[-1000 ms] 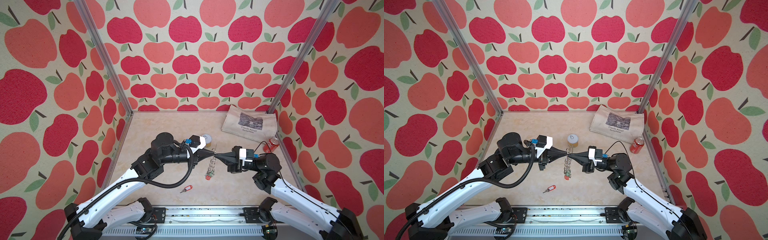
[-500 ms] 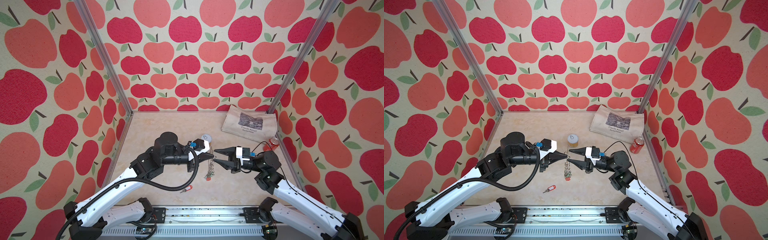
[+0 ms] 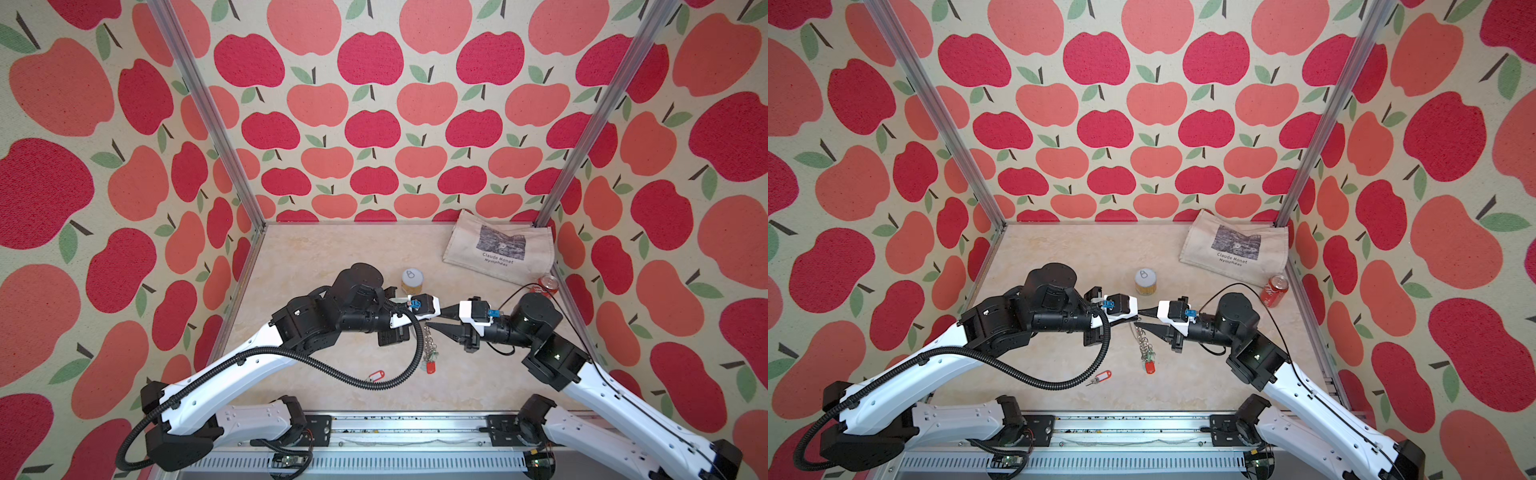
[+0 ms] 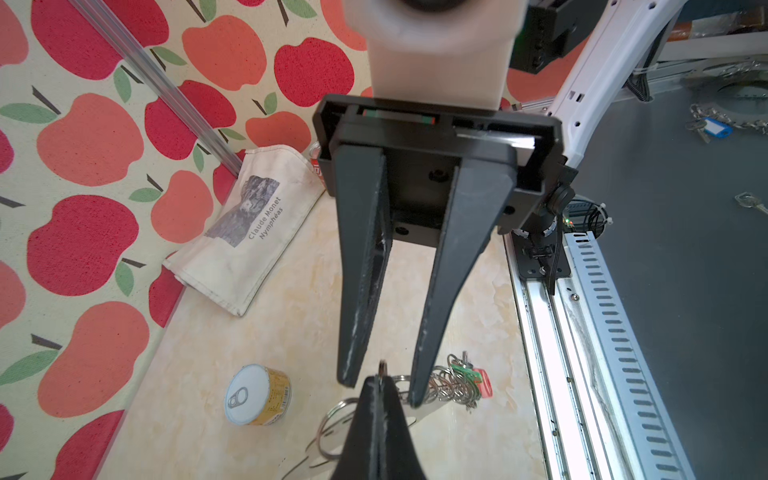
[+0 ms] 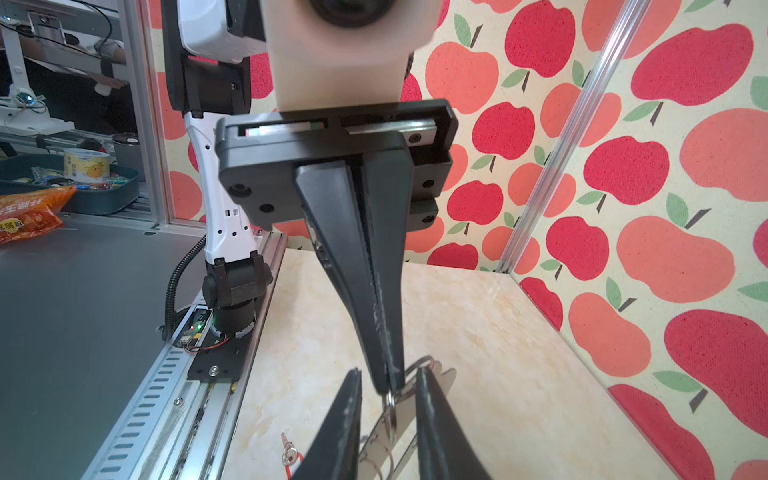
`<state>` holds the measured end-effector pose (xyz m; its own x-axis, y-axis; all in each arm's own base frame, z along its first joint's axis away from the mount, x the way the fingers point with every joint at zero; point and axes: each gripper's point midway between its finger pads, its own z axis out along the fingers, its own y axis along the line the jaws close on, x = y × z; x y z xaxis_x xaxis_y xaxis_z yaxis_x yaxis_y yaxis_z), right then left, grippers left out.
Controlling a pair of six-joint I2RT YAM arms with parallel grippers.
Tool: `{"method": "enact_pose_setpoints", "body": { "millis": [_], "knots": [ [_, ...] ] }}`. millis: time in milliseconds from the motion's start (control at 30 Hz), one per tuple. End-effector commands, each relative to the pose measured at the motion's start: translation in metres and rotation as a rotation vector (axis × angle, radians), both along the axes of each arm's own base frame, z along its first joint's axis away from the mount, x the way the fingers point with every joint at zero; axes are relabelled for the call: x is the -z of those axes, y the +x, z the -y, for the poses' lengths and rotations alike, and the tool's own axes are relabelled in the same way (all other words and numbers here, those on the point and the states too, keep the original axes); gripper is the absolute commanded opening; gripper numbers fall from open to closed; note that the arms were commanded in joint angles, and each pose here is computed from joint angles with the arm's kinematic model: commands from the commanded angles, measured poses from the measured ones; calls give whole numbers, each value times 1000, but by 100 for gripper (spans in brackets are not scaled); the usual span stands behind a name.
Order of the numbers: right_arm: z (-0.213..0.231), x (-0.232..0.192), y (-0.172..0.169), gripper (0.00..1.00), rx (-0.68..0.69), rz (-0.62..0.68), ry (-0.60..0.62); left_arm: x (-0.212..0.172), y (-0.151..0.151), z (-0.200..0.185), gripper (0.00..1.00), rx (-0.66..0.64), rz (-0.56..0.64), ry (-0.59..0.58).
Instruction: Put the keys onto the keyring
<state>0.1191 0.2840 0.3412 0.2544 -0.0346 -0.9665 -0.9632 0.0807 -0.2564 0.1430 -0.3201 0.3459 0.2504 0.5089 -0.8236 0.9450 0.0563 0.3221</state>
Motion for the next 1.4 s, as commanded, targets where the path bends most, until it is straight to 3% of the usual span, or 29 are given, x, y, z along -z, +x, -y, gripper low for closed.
{"method": "enact_pose_setpoints", "body": {
  "millis": [0, 233, 1100, 1367],
  "knots": [
    [10, -4, -1, 30, 49, 31, -26, -17, 3, -6, 0, -15, 66, 2],
    [13, -3, -5, 32, 46, 22, -41, -18, 1, -7, 0, -9, 73, 4],
    [-4, -8, -11, 26, -75, -31, -25, -15, -6, -4, 0, 28, 81, 20],
    [-5, -9, -10, 16, -78, -41, -25, -14, -8, -3, 0, 33, 82, 25]
  ]
}}
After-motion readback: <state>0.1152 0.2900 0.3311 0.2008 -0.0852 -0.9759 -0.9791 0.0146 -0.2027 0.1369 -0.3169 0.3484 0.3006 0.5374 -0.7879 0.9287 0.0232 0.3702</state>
